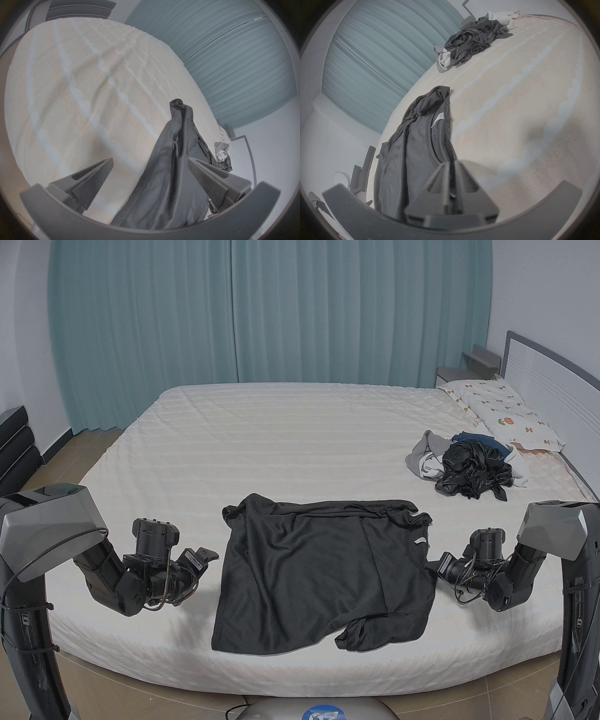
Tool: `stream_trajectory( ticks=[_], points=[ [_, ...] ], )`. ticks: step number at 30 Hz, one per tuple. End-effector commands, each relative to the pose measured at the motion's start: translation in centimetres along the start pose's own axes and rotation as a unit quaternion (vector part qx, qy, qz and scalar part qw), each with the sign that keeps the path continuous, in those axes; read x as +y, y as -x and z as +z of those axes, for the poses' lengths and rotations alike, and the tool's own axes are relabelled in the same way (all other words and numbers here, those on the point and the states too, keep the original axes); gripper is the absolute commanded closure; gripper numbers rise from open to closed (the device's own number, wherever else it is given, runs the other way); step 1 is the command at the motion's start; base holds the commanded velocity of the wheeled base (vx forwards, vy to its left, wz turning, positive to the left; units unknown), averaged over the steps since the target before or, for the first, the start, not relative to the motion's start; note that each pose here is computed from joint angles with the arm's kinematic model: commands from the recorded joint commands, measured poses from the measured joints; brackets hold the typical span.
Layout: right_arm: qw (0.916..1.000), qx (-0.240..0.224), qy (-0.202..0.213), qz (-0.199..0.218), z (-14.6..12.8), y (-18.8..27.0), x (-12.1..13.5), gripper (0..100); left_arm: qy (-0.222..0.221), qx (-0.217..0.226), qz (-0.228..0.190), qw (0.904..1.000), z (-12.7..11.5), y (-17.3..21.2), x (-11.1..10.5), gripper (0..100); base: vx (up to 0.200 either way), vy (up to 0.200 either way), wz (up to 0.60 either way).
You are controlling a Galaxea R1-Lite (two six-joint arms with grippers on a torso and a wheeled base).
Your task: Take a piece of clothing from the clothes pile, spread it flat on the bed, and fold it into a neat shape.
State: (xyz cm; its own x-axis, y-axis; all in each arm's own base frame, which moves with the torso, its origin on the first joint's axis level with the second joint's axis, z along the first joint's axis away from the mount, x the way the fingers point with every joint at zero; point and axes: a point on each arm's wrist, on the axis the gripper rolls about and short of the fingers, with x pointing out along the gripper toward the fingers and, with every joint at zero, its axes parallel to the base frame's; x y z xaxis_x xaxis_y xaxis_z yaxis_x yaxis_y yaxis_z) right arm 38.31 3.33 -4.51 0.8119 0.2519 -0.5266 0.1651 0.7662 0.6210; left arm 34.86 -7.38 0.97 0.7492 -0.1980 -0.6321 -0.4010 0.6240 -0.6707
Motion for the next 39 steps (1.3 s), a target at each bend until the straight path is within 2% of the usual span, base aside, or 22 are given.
stream_trajectory(
  ticks=[1, 7, 14, 20, 21, 29, 33, 39],
  points=[
    [1.0000, -0.006, -0.001, -0.001, 0.5, 0.5, 0.0, 100, -0.001, 0.004, 0.008, 1.0000, -0.3, 0.0, 0.4, 0, 0.000, 0.000, 0.00],
    [0.9992, -0.038, -0.007, -0.011, 2.5, 3.4, 0.0, 100, -0.005, 0.010, 0.022, 0.9997, -0.8, 0.2, 1.0, 0, 0.000, 0.000, 0.00],
    [0.9987, -0.040, 0.030, -0.015, 2.6, 5.0, 0.5, 100, -0.028, 0.020, 0.033, 0.9988, -1.4, 0.5, 1.6, 0, 0.000, 0.000, 0.00],
    [0.9986, -0.025, 0.035, -0.032, 1.8, 4.1, -0.9, 100, -0.045, 0.035, 0.039, 0.9976, -2.4, 0.6, 1.8, 0, 0.000, 0.000, 0.00],
    [0.9984, -0.024, 0.039, -0.034, 1.9, 4.1, -1.1, 0, -0.046, 0.036, 0.039, 0.9976, -2.5, 0.6, 1.7, 0, 0.000, 0.000, 0.00],
    [0.9982, -0.030, 0.042, -0.029, 2.1, 4.2, -0.9, 0, -0.068, 0.061, 0.035, 0.9951, -4.6, 0.8, 1.1, 0, 0.000, 0.000, 0.00],
    [0.9982, -0.032, 0.043, -0.027, 2.2, 4.2, -0.9, 0, -0.076, 0.063, 0.030, 0.9946, -4.8, 0.7, 0.8, 0, 0.000, 0.000, 0.00],
    [0.9983, -0.032, 0.043, -0.024, 2.2, 4.3, -0.7, 0, -0.117, 0.073, 0.039, 0.9896, -5.8, 0.0, 1.2, 0, 0.000, 0.000, 0.00]
  ],
)
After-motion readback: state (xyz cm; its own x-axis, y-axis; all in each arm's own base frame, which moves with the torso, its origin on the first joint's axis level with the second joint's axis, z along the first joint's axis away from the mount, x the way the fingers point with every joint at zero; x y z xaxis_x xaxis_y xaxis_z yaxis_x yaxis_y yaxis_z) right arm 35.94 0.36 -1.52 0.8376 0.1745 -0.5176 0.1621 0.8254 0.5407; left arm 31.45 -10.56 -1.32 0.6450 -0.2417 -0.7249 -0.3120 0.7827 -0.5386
